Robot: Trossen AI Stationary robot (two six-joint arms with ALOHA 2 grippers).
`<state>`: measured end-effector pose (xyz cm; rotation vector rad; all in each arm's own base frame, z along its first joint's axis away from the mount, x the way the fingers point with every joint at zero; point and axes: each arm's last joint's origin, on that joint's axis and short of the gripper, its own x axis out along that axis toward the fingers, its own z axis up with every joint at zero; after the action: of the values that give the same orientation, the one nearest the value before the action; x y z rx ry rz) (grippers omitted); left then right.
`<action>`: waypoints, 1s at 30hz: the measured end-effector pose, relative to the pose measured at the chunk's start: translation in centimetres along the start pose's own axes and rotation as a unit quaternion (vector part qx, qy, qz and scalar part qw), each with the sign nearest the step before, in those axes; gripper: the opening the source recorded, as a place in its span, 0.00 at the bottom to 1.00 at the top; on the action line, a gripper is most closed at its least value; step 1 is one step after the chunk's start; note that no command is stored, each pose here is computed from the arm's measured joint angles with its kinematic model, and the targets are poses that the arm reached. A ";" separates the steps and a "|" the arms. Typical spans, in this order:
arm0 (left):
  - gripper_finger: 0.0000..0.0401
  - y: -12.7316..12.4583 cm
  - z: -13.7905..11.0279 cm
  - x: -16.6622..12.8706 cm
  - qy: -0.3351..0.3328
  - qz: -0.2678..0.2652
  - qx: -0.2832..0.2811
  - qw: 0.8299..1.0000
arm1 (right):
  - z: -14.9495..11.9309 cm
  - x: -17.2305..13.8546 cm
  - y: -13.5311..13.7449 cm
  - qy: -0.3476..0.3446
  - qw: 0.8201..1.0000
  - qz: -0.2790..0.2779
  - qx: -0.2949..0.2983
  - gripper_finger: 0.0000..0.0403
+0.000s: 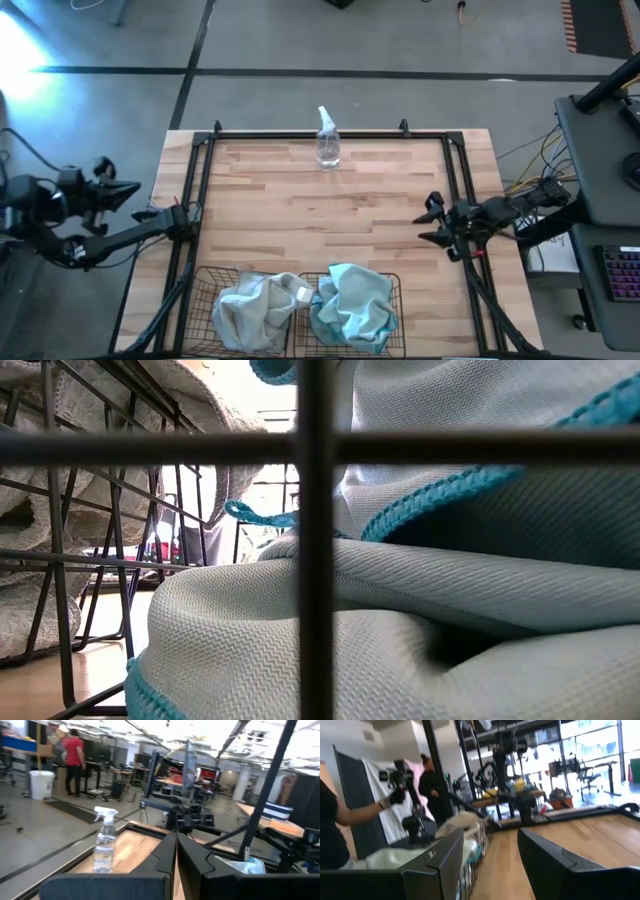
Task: Sort microfiber towel by color & place in baskets
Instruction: Return to Home Position
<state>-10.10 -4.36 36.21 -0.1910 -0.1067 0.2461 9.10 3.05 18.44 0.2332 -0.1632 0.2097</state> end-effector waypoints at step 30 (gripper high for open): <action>0.00 3.6 -9.3 15.2 -0.037 -0.053 -0.036 0.997 | -0.9 0.0 -0.2 0.044 0.999 -0.008 -0.008 0.45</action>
<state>4.87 1.29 27.63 -0.2481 -0.1983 0.1445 9.22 3.10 17.58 0.2088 -0.0762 0.2021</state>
